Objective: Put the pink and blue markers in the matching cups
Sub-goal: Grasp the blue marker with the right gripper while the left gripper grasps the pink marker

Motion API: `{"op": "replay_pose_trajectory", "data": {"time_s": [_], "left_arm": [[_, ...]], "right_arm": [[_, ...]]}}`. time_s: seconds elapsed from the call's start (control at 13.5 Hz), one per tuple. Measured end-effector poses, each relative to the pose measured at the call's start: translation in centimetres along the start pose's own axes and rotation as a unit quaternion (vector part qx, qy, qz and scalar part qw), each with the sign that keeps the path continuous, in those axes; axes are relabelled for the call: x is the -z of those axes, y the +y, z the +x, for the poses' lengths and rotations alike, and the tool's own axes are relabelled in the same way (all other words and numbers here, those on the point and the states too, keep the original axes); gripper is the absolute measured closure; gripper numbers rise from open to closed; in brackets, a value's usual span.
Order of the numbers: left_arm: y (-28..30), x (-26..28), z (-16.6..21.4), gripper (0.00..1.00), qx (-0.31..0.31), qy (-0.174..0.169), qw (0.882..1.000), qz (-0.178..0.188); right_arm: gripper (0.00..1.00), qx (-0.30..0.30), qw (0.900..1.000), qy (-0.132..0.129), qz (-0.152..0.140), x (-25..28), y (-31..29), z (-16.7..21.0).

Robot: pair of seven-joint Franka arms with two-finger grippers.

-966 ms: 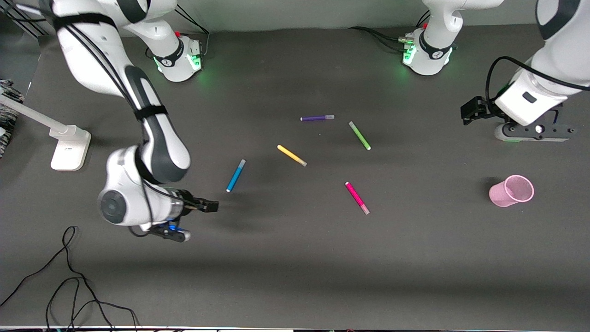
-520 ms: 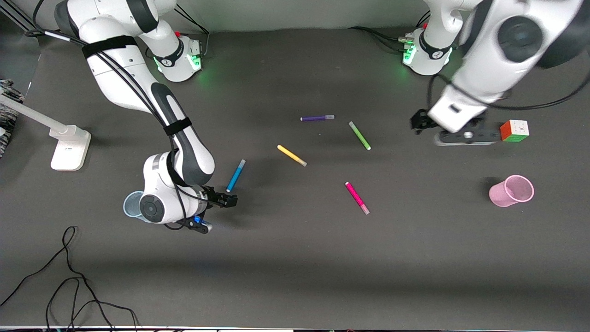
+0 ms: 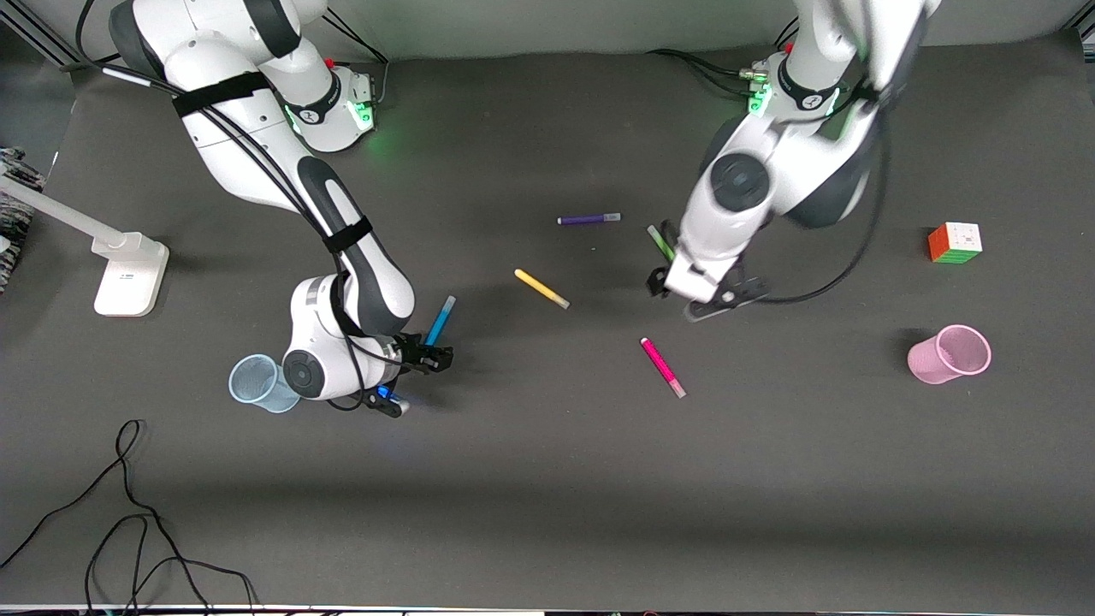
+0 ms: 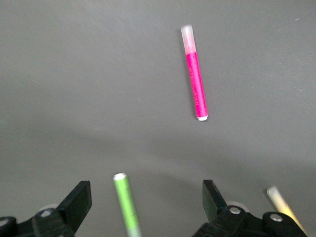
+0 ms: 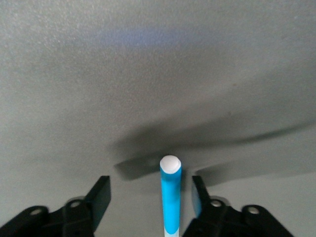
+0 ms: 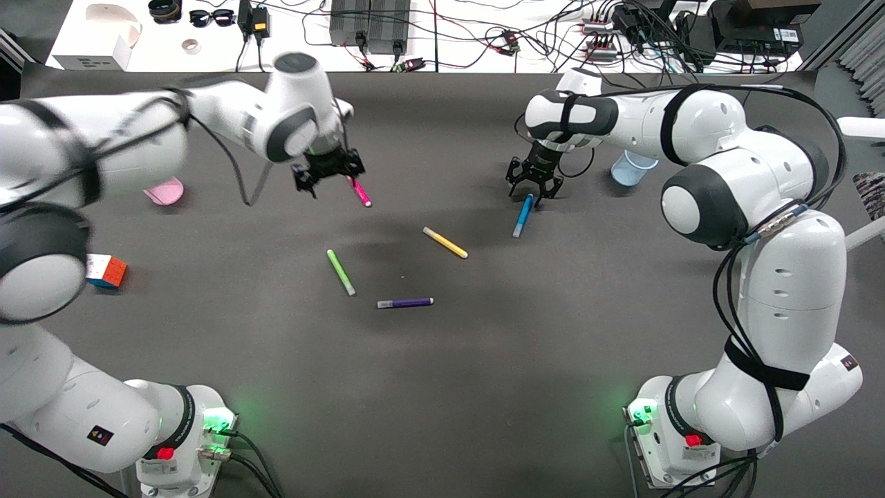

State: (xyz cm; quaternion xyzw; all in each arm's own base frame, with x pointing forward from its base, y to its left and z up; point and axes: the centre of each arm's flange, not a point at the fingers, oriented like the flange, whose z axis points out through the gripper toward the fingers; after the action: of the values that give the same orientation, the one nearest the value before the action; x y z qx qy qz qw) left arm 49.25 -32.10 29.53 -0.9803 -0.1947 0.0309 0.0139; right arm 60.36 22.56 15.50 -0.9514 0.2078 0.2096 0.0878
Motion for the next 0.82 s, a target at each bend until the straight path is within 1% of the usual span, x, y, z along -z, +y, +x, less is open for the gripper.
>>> {"op": "replay_pose_trajectory", "data": {"time_s": [0.15,0.22,0.3,0.37,0.52,0.59,0.67,0.74,0.82], "left_arm": [[2.2,-3.6,0.8,0.01,0.031,-0.009,0.999,0.005],[3.1,-4.6,1.6,0.02,0.046,-0.012,0.999,0.005],[4.1,-5.5,2.4,0.02,0.061,-0.013,0.998,0.003],[4.9,-6.4,3.2,0.03,0.074,-0.014,0.997,0.002],[6.2,-8.5,4.2,0.04,0.092,-0.018,0.996,0.003],[6.6,-9.4,4.6,0.08,0.096,-0.018,0.995,0.001],[6.8,-10.1,4.8,0.08,0.100,-0.017,0.995,-0.002],[6.9,-10.6,4.8,0.15,0.102,-0.018,0.995,-0.001],[6.9,-10.9,4.8,0.16,0.103,-0.019,0.994,0.000]], "right_arm": [[0.58,-0.003,1.000,0.002,0.000,0.1,0.3,0.1],[0.66,-0.005,1.000,0.002,0.001,0.2,0.4,0.2],[0.80,-0.006,1.000,0.003,0.002,0.4,0.5,0.3],[0.83,-0.007,1.000,0.004,0.002,0.5,0.6,0.4],[0.83,-0.008,1.000,0.012,0.007,1.5,0.6,0.5],[0.83,-0.007,1.000,0.020,0.010,2.9,0.5,0.5],[0.83,-0.001,0.999,0.031,0.006,5.2,0.6,0.4],[0.83,0.010,0.999,0.052,-0.010,8.0,1.1,0.3],[0.83,0.024,0.995,0.087,-0.029,11.6,1.7,0.1]]}}
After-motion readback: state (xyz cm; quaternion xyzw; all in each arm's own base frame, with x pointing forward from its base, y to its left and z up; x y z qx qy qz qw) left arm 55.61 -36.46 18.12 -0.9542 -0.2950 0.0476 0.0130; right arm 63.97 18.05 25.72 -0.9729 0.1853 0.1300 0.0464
